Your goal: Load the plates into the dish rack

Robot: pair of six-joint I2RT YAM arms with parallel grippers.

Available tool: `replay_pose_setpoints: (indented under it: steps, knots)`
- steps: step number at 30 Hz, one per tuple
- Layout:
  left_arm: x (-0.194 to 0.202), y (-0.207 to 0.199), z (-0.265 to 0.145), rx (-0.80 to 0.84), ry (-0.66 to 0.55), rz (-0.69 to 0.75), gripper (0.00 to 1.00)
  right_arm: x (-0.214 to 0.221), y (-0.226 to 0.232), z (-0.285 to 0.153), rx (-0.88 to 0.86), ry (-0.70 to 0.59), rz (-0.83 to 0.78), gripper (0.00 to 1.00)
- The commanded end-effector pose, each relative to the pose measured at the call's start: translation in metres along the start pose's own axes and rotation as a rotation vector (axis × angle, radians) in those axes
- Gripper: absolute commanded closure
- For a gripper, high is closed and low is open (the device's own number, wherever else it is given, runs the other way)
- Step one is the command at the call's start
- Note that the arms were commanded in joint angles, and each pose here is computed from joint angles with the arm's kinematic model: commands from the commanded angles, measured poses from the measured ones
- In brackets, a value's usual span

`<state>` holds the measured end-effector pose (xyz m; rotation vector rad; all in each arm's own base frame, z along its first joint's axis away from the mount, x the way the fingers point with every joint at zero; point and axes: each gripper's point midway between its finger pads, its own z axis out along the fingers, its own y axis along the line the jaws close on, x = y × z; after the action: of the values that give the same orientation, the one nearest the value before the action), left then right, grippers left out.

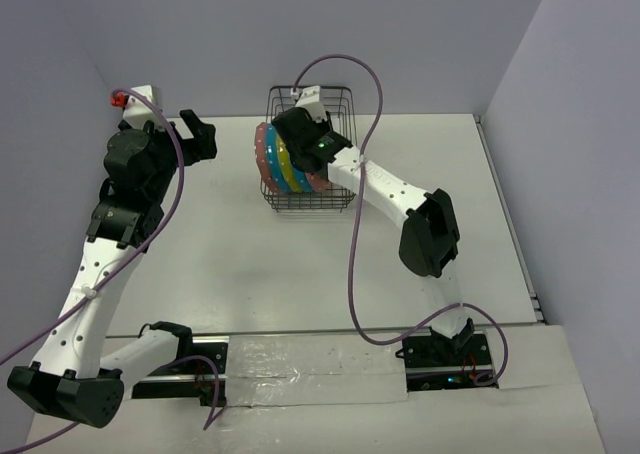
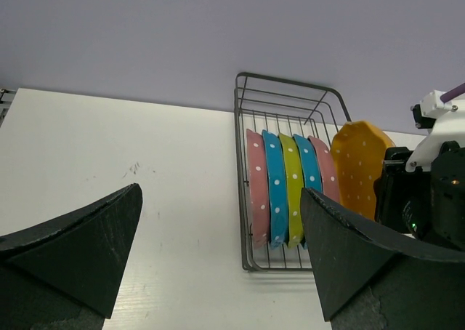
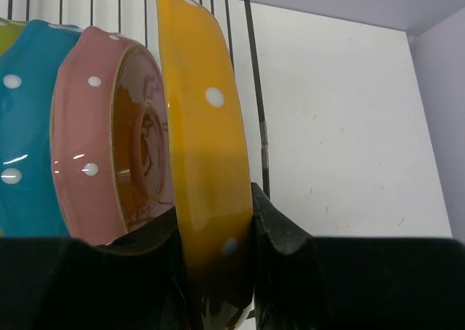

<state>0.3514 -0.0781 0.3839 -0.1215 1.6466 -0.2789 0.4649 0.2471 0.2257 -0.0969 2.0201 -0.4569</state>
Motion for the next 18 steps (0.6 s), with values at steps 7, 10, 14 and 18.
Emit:
replay_pose_setpoints:
  steps: [7,10,14,18]
  knots:
    - [-0.019,0.0,-0.003,0.002,-0.075,0.004,0.01,-0.006,-0.021,0.01,0.183,-0.074,0.074,1.0]
    - [-0.017,0.0,-0.003,0.0,-0.075,0.002,0.01,-0.001,-0.023,0.01,0.211,-0.078,0.07,1.0]
    - [-0.016,0.002,-0.004,-0.007,-0.077,0.0,0.01,0.015,-0.012,0.017,0.23,-0.048,0.034,1.0]
    - [-0.018,0.003,-0.005,-0.013,-0.079,0.003,0.01,0.025,0.006,0.024,0.173,-0.026,0.022,1.0]
